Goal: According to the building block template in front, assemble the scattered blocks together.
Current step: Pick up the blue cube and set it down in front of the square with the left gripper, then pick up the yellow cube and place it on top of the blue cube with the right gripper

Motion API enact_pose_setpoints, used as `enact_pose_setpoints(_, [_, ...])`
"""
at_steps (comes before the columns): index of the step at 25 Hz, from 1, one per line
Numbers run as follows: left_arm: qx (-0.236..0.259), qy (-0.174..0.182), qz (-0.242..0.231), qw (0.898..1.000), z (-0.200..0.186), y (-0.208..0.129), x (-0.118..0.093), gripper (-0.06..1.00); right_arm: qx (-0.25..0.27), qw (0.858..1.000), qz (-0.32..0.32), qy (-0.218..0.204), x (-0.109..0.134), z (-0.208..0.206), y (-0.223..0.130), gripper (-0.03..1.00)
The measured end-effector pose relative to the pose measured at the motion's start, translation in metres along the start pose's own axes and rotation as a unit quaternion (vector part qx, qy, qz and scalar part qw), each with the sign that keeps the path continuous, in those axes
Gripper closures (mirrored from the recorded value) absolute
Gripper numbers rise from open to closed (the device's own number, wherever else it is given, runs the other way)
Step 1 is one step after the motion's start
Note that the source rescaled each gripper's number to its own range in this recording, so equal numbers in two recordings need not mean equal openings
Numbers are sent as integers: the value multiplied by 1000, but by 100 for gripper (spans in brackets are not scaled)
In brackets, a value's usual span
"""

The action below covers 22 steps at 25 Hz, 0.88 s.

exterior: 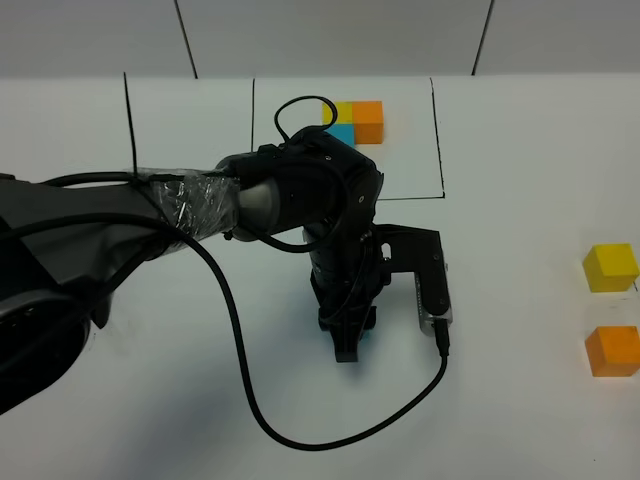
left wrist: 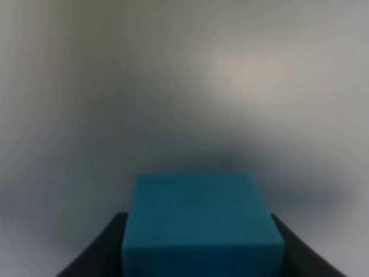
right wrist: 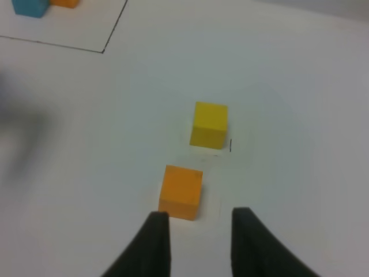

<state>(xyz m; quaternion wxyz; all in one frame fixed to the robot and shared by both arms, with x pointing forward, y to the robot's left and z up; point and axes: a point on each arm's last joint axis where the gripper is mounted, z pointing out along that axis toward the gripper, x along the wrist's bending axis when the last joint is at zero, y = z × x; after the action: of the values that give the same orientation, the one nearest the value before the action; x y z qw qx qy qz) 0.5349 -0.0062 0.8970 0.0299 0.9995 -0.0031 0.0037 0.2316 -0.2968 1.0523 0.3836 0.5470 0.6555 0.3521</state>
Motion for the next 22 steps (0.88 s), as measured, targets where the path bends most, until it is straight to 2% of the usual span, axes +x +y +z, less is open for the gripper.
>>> enact_pose_setpoints(10, [-1, 1, -18, 1000, 4, 1, 2, 93, 0, 1000, 0, 0, 0, 0, 0, 97])
enact_pose_setpoints(12, [-1, 2, -35, 999, 2, 1, 2, 77, 0, 1000, 0, 0, 0, 0, 0, 97])
enact_pose_setpoints(15, [4, 15, -56, 998, -14, -1, 1, 21, 0, 1000, 0, 0, 0, 0, 0, 97])
enact_pose_setpoints(17, [13, 34, -68, 997, -36, -6, 1, 1, 0, 1000, 0, 0, 0, 0, 0, 97])
enact_pose_setpoints(19, [30, 66, -78, 994, -65, -15, 0, -5, 0, 1000, 0, 0, 0, 0, 0, 97])
enact_pose_setpoints(22, [65, 144, -102, 982, -126, -36, -3, -5, 0, 1000, 0, 0, 0, 0, 0, 97])
